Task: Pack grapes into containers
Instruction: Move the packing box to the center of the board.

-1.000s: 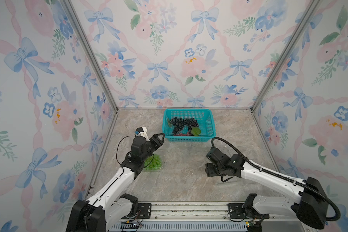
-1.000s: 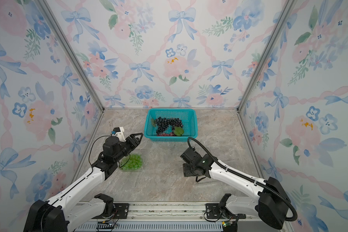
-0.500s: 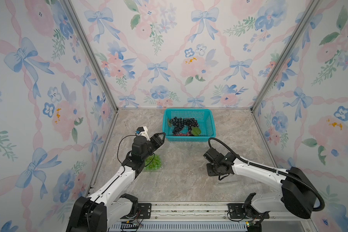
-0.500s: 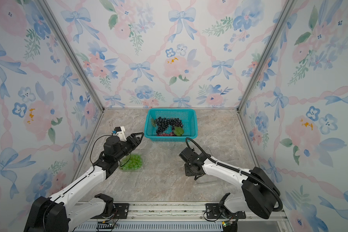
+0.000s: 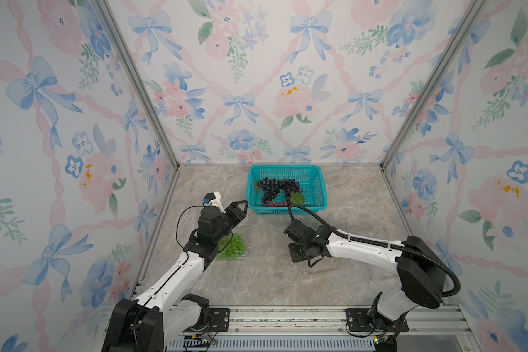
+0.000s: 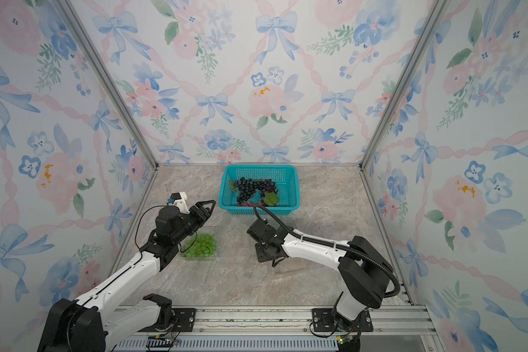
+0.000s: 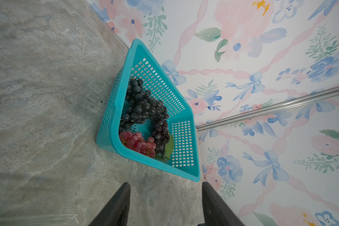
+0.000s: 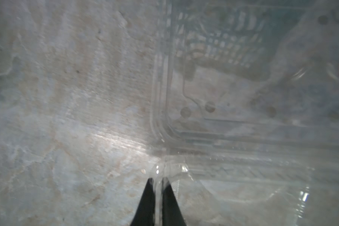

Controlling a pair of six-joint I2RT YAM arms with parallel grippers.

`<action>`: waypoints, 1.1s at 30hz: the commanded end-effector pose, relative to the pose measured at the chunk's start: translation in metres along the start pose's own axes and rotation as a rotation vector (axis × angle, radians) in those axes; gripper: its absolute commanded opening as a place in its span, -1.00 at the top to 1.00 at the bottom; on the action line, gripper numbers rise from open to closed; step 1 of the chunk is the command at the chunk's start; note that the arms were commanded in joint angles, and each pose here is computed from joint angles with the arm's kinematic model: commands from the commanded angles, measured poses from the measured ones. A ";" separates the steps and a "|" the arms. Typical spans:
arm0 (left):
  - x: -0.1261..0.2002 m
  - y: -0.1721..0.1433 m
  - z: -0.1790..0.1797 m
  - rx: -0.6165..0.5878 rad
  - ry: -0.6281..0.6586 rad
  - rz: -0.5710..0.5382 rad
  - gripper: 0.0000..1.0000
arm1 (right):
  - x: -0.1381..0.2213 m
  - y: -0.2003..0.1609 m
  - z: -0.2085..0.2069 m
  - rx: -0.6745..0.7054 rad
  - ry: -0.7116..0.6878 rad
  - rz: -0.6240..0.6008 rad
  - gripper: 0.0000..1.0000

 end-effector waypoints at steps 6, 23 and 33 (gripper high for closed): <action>0.013 0.008 0.007 0.018 -0.011 -0.047 -0.20 | -0.017 0.011 0.063 0.007 0.154 0.000 0.67; 0.009 0.009 0.008 0.003 -0.010 -0.033 -0.20 | 0.010 0.019 0.075 -0.023 0.259 -0.028 -0.08; -0.008 0.001 -0.017 -0.105 -0.049 0.019 -0.19 | 0.064 0.051 -0.011 -0.063 0.176 -0.153 -0.07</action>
Point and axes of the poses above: each gripper's point midway between its finger pads, its own x axis back along the fingers, its own z axis along the line the jaws close on, y = z × x, the point moved 6 cm from there along x, back along the fingers, and after that the axes turned 15 degrees about -x, right-handed, at the moved point
